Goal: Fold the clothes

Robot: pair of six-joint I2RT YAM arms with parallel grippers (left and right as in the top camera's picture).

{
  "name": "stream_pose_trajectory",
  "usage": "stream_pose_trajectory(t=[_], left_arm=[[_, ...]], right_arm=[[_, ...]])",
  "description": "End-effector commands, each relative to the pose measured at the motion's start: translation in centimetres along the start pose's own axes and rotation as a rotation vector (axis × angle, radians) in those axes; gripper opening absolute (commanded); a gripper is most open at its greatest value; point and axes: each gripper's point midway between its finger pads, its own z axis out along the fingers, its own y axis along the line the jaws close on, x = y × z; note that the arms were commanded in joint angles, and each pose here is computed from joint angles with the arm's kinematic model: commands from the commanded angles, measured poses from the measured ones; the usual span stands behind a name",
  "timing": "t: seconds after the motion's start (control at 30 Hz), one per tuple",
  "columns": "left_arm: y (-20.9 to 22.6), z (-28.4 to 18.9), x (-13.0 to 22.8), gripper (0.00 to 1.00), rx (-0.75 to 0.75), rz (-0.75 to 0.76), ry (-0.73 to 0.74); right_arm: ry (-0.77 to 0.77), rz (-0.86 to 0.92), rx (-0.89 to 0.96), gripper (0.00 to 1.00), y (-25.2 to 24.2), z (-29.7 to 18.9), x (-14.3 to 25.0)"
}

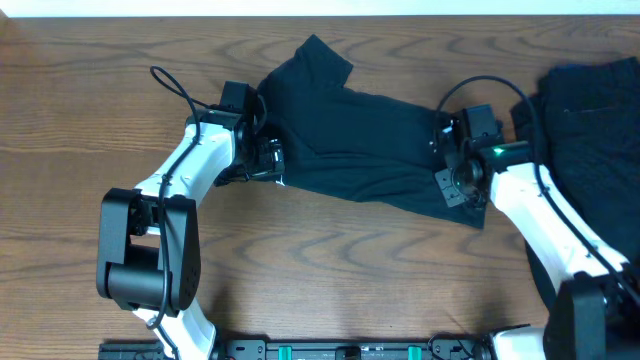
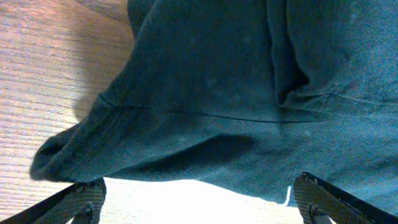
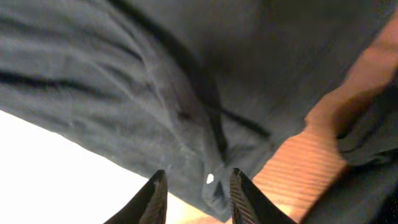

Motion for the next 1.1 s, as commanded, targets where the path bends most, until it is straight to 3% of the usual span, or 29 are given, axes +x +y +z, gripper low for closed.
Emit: stream_pose_trajectory(t=[0.0,0.27,0.57,0.63,0.67,0.7,1.07], left_arm=[[0.3,0.3,0.2,0.98,-0.012,-0.005,0.008],[0.3,0.3,0.2,0.98,-0.012,-0.005,0.008],[0.3,0.3,0.2,0.98,-0.012,-0.005,0.008],[0.3,0.3,0.2,0.98,-0.012,-0.005,0.008],[0.3,0.3,0.2,0.98,-0.012,-0.004,0.008],[0.3,0.3,0.2,0.98,-0.012,-0.005,0.008],[0.3,0.3,0.2,0.98,-0.012,-0.005,0.008]], right_arm=[[0.047,0.019,-0.010,0.30,0.2,1.1,0.9],[0.126,0.007,0.037,0.29,-0.5,2.7,2.1],[0.166,0.051,0.121,0.19,-1.8,3.4,2.9],[0.165,0.052,0.123,0.13,-1.8,3.4,2.9],[0.164,0.052,0.125,0.04,-1.9,3.5,2.9],[0.160,0.053,0.129,0.01,-1.9,3.5,2.8],[0.056,0.112,0.169,0.01,-4.3,3.8,0.5]])
